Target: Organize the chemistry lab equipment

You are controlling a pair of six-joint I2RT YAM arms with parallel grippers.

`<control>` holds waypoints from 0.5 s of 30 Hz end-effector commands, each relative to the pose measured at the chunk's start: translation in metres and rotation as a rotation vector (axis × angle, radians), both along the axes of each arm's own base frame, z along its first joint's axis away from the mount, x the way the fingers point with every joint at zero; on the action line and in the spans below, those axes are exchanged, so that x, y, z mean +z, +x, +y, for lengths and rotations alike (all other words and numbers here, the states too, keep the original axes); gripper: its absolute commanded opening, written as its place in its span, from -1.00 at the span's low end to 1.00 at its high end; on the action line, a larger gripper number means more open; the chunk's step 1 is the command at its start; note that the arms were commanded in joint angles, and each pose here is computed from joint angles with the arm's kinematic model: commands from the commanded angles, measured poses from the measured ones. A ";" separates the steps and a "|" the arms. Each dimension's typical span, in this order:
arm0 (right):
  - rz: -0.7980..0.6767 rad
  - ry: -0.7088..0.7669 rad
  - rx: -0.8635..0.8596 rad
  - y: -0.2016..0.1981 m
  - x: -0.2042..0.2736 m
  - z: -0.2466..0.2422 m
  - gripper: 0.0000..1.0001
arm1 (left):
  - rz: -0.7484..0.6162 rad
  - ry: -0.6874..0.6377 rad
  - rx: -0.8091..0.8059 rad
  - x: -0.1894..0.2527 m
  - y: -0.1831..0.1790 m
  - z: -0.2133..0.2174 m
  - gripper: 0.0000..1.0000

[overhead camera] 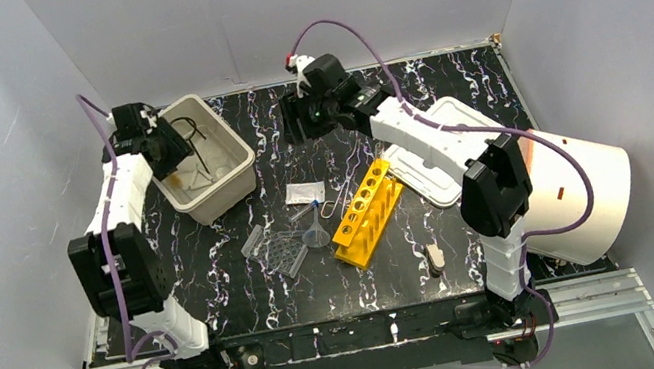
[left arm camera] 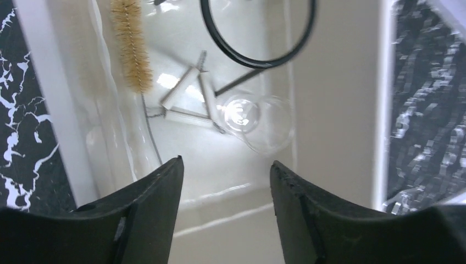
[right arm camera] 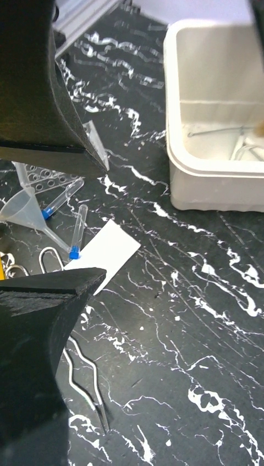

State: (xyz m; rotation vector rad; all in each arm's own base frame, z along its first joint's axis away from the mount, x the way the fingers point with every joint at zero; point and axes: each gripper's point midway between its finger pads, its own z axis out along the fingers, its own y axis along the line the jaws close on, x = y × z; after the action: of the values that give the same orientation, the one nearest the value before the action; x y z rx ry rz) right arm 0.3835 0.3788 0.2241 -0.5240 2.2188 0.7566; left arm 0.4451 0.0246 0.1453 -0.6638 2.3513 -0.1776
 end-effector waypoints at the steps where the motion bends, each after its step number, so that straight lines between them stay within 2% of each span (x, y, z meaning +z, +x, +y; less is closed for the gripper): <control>1: -0.034 -0.187 -0.018 -0.009 -0.032 -0.009 0.40 | -0.126 -0.067 -0.062 0.069 -0.018 -0.021 0.22; 8: 0.063 -0.285 -0.024 -0.026 -0.077 -0.013 0.42 | -0.243 -0.163 -0.256 0.121 -0.041 -0.063 0.61; 15: 0.138 -0.390 -0.052 -0.022 -0.111 -0.020 0.42 | -0.357 -0.218 -0.495 0.165 -0.060 -0.111 0.79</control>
State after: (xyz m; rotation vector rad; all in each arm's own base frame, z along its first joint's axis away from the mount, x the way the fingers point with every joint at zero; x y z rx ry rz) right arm 0.3506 0.3665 0.1131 -0.6399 2.4925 0.4235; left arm 0.4046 -0.0498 0.2660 -0.3396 2.1927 -0.5697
